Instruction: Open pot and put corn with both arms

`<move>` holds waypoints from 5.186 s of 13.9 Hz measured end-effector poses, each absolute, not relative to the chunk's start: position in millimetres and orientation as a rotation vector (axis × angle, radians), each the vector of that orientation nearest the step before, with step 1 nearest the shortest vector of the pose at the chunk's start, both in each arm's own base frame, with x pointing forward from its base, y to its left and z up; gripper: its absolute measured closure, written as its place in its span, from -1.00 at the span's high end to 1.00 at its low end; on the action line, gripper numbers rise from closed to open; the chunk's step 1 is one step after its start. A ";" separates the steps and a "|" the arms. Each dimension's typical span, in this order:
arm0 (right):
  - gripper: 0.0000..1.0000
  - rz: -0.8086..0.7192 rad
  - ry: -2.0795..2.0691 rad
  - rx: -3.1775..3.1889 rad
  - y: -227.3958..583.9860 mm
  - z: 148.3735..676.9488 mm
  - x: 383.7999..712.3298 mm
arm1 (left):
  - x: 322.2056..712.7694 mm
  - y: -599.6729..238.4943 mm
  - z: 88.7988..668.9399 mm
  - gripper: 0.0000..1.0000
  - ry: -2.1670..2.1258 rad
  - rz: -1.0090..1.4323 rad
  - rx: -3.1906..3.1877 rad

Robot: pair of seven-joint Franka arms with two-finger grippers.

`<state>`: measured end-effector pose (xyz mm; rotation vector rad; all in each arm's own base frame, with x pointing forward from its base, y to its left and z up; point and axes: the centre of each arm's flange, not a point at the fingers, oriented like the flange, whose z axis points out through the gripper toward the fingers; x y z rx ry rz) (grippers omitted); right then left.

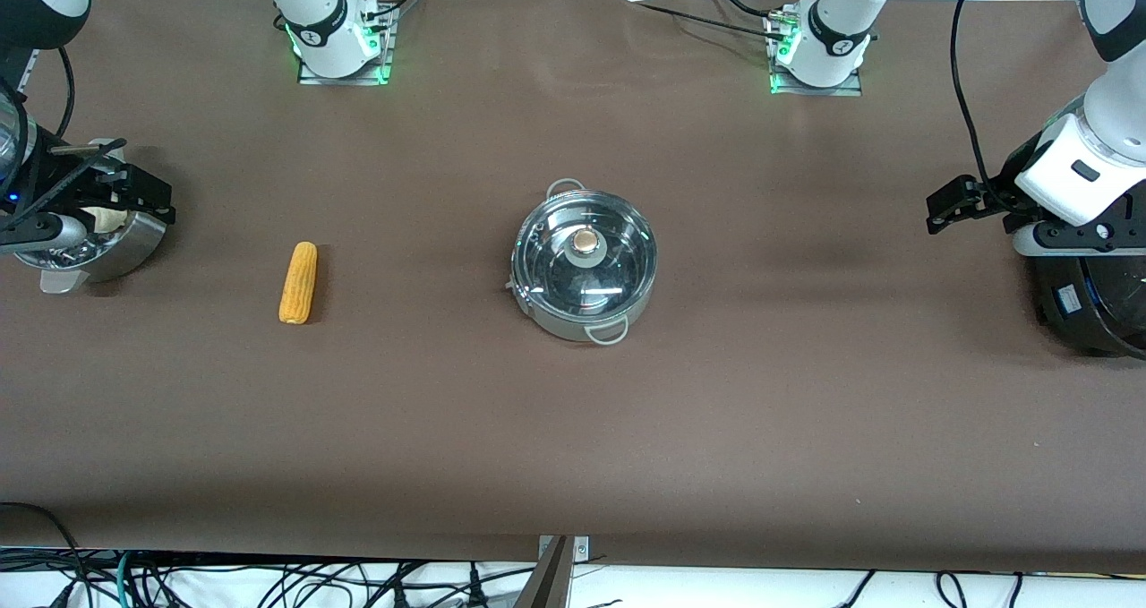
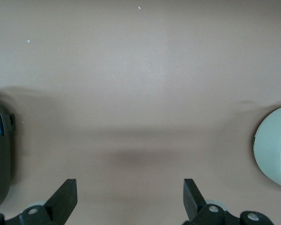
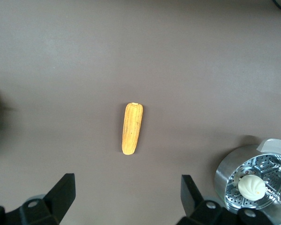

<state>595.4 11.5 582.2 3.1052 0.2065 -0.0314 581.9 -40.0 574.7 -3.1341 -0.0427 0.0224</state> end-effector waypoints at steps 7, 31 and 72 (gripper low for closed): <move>1.00 -0.031 0.195 3.110 8.2 583.5 593.9 | 581.8 -40.0 574.6 1.00 -0.043 0.024 -3.134; 1.00 -0.021 0.122 3.109 -18.3 586.7 593.1 | 579.4 -29.9 577.7 1.00 -0.075 0.031 -3.132; 1.00 -0.017 0.121 3.109 -18.5 588.4 592.9 | 561.7 -480.7 370.8 1.00 -0.157 0.128 -3.155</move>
